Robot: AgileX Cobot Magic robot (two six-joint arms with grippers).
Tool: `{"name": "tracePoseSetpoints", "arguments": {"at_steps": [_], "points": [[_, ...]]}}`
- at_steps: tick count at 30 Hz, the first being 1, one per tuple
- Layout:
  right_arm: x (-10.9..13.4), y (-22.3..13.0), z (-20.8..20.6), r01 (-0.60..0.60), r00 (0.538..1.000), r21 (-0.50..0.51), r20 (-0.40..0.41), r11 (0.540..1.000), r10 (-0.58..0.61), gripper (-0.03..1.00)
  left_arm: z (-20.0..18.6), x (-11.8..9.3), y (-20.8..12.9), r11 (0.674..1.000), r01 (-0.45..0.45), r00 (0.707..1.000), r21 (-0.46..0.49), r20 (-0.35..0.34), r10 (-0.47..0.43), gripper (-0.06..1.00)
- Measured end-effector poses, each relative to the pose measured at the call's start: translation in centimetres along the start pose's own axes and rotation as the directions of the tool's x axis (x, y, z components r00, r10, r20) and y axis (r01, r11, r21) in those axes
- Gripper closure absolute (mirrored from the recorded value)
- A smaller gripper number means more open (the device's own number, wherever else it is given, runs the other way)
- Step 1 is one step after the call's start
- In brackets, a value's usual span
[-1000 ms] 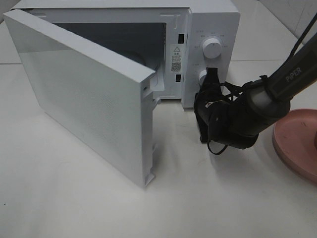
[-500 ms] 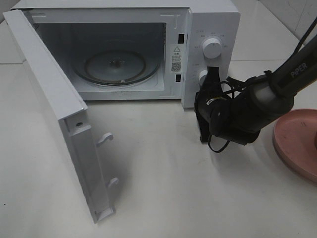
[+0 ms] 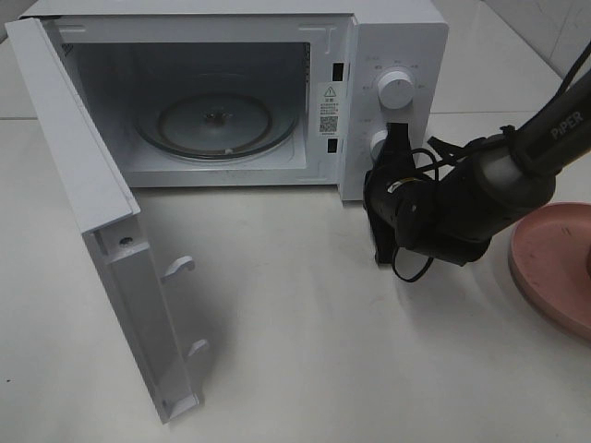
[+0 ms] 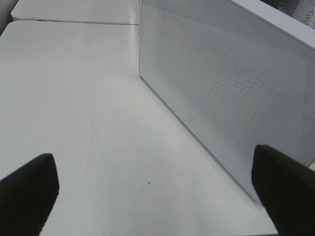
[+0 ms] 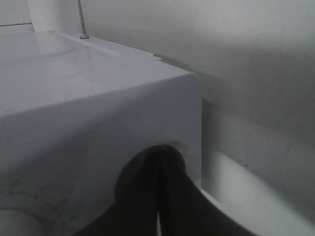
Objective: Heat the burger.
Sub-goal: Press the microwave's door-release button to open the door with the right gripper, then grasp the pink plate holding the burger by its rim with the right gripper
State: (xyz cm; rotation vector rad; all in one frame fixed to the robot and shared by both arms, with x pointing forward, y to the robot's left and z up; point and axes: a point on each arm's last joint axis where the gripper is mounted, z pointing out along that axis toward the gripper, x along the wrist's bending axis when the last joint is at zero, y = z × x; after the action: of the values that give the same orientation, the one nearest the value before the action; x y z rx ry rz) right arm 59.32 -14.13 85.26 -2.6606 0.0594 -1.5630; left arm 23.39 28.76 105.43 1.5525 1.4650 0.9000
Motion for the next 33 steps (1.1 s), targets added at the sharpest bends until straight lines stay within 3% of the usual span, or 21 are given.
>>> {"name": "tracePoseSetpoints", "arguments": {"at_steps": [15,23,31,33], "points": [[0.6,0.7,-2.9,0.079,0.997,0.052,-0.02,0.996,-0.078,0.95,0.0,0.0,0.0,1.0,0.0,1.0,0.0,0.0,0.0,-0.04],[0.4,1.5,-5.1,0.137,0.99,0.07,0.022,0.988,-0.139,0.95,0.0,0.0,0.0,1.0,0.0,1.0,0.0,0.0,0.0,-0.04],[1.4,1.4,-7.8,0.233,0.968,0.165,0.052,0.958,-0.244,0.95,0.0,0.0,0.0,1.0,0.0,1.0,0.0,0.0,0.0,-0.04],[1.9,1.2,-8.7,0.298,0.945,0.212,0.07,0.931,-0.319,0.95,0.0,0.0,0.0,1.0,0.0,1.0,0.0,0.0,0.0,-0.04]]}}
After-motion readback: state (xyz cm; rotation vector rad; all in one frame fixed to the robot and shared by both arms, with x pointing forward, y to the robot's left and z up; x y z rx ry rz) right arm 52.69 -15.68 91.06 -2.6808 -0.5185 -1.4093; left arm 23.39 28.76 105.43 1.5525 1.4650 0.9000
